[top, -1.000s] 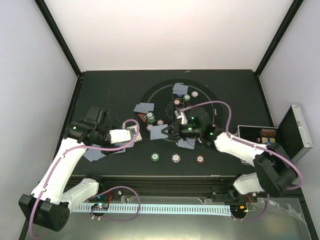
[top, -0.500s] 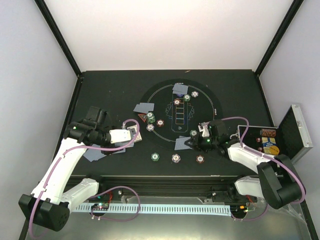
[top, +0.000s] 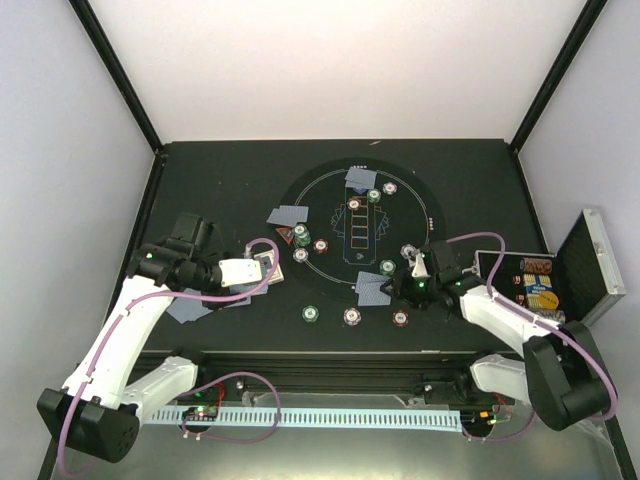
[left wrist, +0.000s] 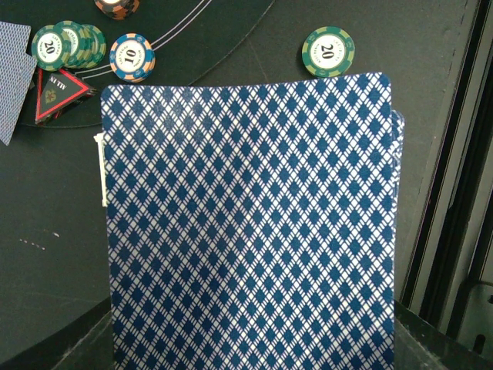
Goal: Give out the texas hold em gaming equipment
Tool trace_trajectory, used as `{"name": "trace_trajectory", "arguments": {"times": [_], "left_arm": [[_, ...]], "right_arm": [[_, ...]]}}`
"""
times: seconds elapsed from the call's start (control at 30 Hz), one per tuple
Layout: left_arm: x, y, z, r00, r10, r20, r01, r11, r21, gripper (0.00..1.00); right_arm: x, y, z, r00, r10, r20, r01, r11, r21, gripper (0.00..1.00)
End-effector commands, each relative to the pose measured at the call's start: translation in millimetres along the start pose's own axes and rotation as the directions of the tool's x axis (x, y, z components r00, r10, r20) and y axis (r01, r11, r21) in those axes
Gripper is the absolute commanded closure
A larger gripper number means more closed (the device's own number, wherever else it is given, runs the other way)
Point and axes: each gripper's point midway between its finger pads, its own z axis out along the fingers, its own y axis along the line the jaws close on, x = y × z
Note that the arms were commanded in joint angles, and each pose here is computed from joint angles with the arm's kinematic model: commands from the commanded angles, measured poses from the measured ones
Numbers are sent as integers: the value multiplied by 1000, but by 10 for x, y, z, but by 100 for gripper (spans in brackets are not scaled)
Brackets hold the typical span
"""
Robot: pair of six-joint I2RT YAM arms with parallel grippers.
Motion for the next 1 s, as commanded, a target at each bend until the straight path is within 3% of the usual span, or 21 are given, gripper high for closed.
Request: {"name": "trace_trajectory", "arguments": {"times": [0.0, 0.27, 0.47, 0.7, 0.97], "left_arm": [[-101, 30, -52, 999, 25, 42, -25, 1000, -6, 98], [-134, 33, -59, 998, 22, 56, -21, 1000, -1, 98], [-141, 20, -44, 998, 17, 61, -17, 1000, 10, 98], [-147, 22, -52, 998, 17, 62, -18, 1000, 11, 99], [-148, 20, -63, 998, 19, 62, -20, 1000, 9, 98]], "right_arm": [[-218, -35, -210, 994, -50, 97, 38, 992, 120, 61], [-321, 546, -329, 987, -75, 141, 76, 997, -7, 41], [-27, 1535, -205, 992, -117, 44, 125, 936, -328, 28], [469, 2556, 16, 966, -236, -108, 129, 798, -588, 24], [788, 3029, 356, 930, -297, -214, 81, 737, -671, 24]]}}
